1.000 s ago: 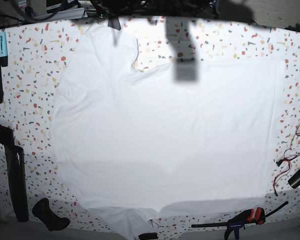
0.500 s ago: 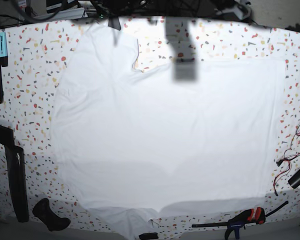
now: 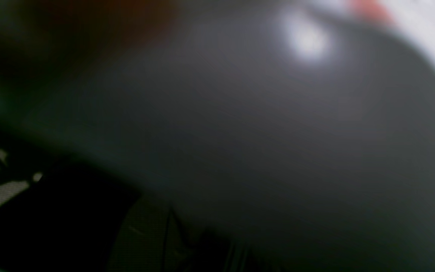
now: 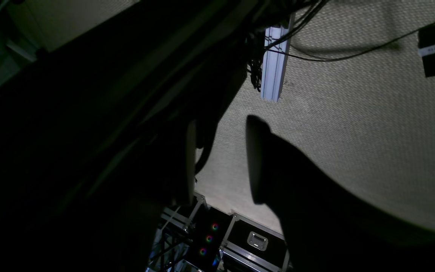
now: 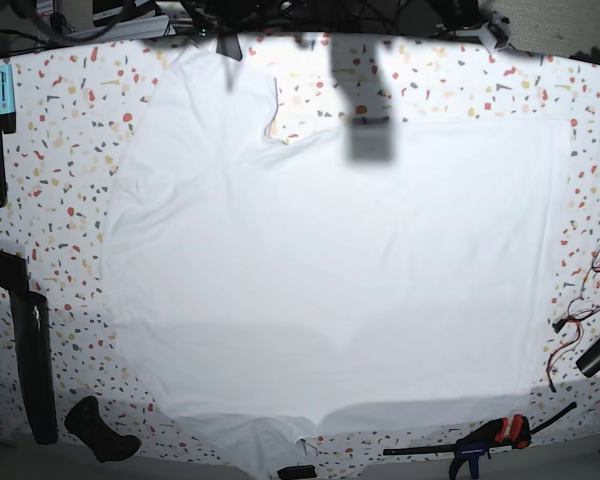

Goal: Fold the T-shirt properly

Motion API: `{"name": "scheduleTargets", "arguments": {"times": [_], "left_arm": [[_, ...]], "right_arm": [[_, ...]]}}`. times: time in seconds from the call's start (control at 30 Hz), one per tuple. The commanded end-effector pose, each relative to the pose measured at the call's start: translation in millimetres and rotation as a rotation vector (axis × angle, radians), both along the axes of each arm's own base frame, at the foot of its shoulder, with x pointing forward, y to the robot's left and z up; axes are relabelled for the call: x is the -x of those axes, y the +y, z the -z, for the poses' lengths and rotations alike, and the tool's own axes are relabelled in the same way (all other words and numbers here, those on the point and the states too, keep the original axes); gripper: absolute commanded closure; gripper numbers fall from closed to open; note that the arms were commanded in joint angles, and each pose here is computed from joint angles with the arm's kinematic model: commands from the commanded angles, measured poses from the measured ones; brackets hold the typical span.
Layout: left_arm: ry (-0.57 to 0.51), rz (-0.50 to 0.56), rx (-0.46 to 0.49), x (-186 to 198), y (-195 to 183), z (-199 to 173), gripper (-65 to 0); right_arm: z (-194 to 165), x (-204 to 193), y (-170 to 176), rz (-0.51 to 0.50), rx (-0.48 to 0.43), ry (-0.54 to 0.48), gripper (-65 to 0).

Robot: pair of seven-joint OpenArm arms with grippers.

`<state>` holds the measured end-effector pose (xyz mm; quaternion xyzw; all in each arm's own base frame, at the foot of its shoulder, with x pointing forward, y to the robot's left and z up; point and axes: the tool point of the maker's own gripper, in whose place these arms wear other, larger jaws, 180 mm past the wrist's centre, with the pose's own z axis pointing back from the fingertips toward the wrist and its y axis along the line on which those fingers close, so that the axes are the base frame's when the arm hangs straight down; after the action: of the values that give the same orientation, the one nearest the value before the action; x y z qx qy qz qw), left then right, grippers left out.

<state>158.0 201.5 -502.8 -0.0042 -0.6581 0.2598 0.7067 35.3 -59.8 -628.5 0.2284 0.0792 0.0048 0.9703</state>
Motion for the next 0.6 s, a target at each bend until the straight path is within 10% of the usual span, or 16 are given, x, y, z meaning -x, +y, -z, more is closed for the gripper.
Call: {"name": "scheduleTargets", "arguments": {"times": [0.0, 0.57], "left_arm": [[-0.251, -0.128, -0.054, -19.9, 37.2, -48.3, -38.3], [-0.243, -0.127, -0.054, -16.3, 37.1, -46.9, -38.3]], "right_arm": [[-4.2, -28.9, 2.0, 0.003, -0.016, -0.054, -22.5], [-4.2, -28.8, 1.8, 0.002, -0.015, -0.053, -22.5]]}}
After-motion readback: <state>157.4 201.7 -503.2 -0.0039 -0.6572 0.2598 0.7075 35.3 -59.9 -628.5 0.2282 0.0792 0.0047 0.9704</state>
